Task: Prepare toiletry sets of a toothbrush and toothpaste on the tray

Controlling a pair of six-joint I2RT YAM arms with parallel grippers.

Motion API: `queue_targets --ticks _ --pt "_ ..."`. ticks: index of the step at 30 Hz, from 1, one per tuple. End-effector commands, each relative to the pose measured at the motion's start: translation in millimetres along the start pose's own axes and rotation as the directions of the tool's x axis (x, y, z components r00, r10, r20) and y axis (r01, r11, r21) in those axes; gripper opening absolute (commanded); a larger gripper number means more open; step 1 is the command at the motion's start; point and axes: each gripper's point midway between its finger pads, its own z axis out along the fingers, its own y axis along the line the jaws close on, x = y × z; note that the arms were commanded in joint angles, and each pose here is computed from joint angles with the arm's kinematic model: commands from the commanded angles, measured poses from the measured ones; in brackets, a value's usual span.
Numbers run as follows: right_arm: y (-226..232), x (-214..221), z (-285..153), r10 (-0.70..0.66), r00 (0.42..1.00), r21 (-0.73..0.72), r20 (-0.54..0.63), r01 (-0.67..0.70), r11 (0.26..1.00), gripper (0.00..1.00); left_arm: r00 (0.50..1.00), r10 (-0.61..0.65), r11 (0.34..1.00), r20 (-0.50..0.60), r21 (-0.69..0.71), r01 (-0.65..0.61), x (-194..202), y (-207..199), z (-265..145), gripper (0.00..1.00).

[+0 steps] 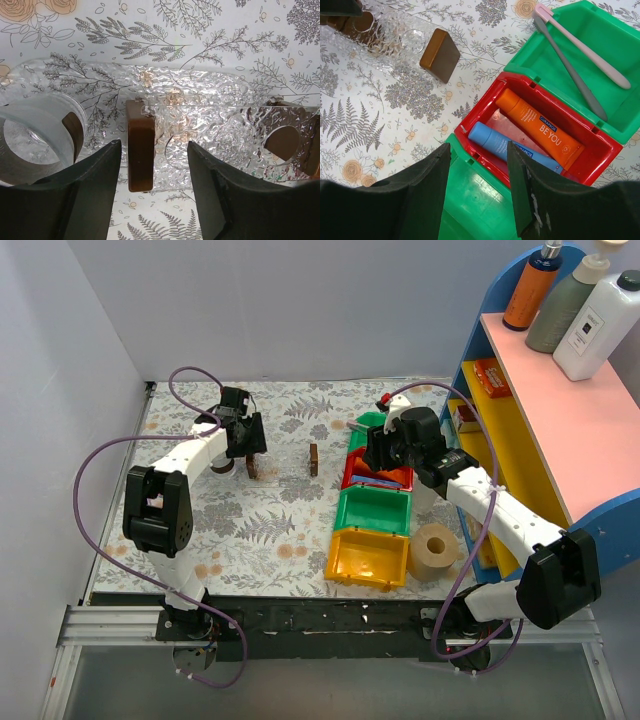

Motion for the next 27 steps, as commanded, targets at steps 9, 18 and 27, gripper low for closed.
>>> queue_targets --ticks 9,18,27 --pt "4.1 -21.0 -4.0 -0.012 0.998 -0.009 0.057 0.012 1.0 0.56 0.993 0.041 0.994 0.108 0.095 -0.051 -32.9 -18.5 -24.2 0.59" --pt "7.1 -22.1 -0.8 -0.002 0.998 -0.019 0.06 0.003 1.0 0.56 0.987 0.064 0.992 0.147 0.095 -0.078 -42.7 -18.7 -36.7 0.55" --pt "31.1 -20.9 14.2 -0.006 0.999 -0.06 0.053 0.009 0.998 0.53 0.965 0.087 0.988 0.246 0.103 -0.116 -70.2 -25.5 -63.2 0.54"
